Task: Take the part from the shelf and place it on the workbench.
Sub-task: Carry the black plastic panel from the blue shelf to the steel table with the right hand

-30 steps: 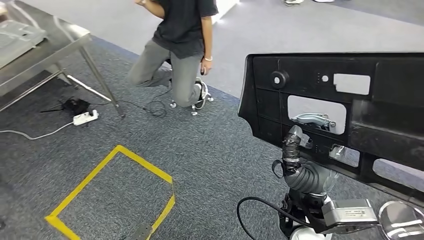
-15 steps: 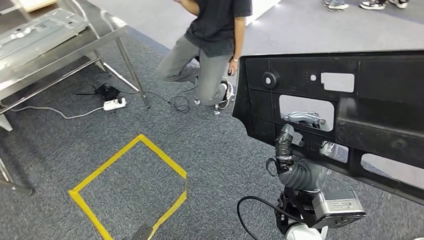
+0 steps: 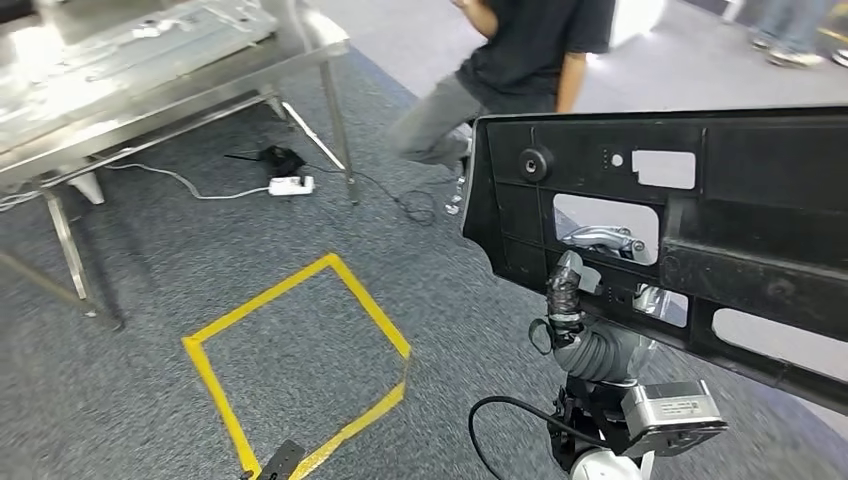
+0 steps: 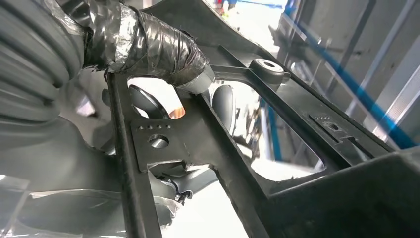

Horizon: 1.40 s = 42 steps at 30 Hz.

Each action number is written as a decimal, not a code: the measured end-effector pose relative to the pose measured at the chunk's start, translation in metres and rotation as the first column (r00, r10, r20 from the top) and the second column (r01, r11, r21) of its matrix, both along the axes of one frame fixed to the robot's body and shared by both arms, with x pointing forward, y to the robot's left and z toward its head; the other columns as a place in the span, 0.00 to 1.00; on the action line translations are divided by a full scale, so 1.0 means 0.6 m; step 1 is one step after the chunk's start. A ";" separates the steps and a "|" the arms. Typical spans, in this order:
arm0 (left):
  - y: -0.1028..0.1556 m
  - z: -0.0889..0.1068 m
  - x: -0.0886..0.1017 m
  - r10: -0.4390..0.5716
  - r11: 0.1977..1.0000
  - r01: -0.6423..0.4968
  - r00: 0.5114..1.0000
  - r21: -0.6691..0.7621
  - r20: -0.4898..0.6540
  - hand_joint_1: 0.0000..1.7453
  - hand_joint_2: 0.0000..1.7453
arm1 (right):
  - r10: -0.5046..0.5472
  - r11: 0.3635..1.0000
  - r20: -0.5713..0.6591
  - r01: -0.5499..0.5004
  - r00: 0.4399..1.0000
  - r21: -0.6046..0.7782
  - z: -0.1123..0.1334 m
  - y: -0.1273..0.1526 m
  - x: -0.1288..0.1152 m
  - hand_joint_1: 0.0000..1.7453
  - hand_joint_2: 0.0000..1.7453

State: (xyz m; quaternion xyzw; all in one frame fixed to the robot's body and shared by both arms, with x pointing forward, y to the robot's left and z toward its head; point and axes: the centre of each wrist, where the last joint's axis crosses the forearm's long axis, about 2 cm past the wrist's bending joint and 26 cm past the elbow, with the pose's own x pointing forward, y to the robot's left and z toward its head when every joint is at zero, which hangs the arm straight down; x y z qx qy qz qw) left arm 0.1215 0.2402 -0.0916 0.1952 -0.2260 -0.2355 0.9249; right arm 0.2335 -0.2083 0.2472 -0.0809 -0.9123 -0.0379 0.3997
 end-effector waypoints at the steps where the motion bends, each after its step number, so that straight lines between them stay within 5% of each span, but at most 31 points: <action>1: -0.001 0.000 0.001 0.001 1.000 -0.001 1.000 -0.001 0.001 0.00 1.00 | 0.001 1.000 -0.001 -0.001 1.000 0.000 0.000 0.000 0.000 1.00 1.00; 42: -0.006 0.002 0.006 0.011 1.000 -0.011 1.000 -0.023 0.007 0.00 1.00 | -0.023 1.000 0.071 0.021 0.997 0.023 0.012 0.005 -0.003 1.00 1.00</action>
